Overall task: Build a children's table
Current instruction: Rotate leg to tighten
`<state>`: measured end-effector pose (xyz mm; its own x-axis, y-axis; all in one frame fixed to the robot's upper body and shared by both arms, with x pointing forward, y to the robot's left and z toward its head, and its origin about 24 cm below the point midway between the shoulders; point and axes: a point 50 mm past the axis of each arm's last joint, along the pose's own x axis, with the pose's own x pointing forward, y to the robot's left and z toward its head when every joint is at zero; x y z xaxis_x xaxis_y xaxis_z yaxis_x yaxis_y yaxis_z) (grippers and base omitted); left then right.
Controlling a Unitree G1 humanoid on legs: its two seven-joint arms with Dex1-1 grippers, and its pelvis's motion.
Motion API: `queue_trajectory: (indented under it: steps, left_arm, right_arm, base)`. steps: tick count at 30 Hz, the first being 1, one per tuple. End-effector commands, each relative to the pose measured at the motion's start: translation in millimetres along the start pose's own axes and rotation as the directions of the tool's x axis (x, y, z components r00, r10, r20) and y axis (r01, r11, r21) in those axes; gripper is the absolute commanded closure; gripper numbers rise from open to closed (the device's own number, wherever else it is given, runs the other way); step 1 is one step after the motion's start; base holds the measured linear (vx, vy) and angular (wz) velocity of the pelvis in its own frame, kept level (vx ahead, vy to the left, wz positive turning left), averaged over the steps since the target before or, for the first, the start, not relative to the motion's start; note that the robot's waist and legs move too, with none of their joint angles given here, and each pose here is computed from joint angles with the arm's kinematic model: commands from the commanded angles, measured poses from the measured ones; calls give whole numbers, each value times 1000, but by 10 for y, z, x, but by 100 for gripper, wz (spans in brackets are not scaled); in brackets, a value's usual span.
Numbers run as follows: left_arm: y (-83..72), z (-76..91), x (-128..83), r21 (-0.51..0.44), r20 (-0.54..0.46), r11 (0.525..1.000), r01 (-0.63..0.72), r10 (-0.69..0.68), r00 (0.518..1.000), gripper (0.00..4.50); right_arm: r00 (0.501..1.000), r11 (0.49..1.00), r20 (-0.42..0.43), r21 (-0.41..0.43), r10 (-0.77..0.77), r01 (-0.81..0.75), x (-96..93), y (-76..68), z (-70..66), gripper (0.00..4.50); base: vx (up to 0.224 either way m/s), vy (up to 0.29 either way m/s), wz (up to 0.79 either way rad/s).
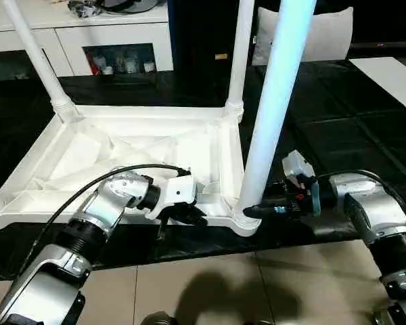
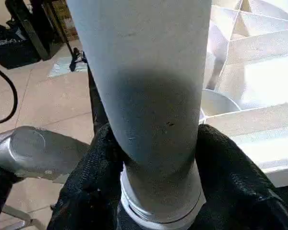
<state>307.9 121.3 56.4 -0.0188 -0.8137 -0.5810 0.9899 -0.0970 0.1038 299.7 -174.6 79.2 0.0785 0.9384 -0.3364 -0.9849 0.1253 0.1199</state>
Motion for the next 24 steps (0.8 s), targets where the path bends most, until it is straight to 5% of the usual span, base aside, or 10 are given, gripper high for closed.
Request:
queue_trajectory:
  steps: [1,6,7,14,16,20,24]
  left_arm:
    - [-53,62,89,35,15,998,59,-60,998,450]
    - [41,144,140,-85,55,993,-79,84,995,450]
    - [93,189,186,-134,54,979,-156,165,985,450]
    - [206,301,301,-213,39,933,-290,304,952,450]
    - [357,476,441,-269,29,866,-422,445,895,450]
    - [426,546,485,-282,19,830,-482,507,862,450]
    - [496,643,528,-258,0,791,-554,574,819,450]
  right_arm:
    - [999,999,17,4,33,-34,32,22,29,259]
    - [991,990,39,71,-127,124,184,-4,27,259]
    - [967,963,45,106,-253,247,299,-73,43,259]
    - [884,866,39,229,-465,445,502,-226,100,260]
    - [770,727,-8,323,-638,605,712,-354,129,260]
    - [724,675,-10,352,-690,649,798,-399,163,260]
    - [689,672,120,387,-715,631,934,-416,325,184]
  base:
    - [0,0,0]
    - [0,0,0]
    - [0,0,0]
    - [0,0,0]
    - [0,0,0]
    - [0,0,0]
    - [0,0,0]
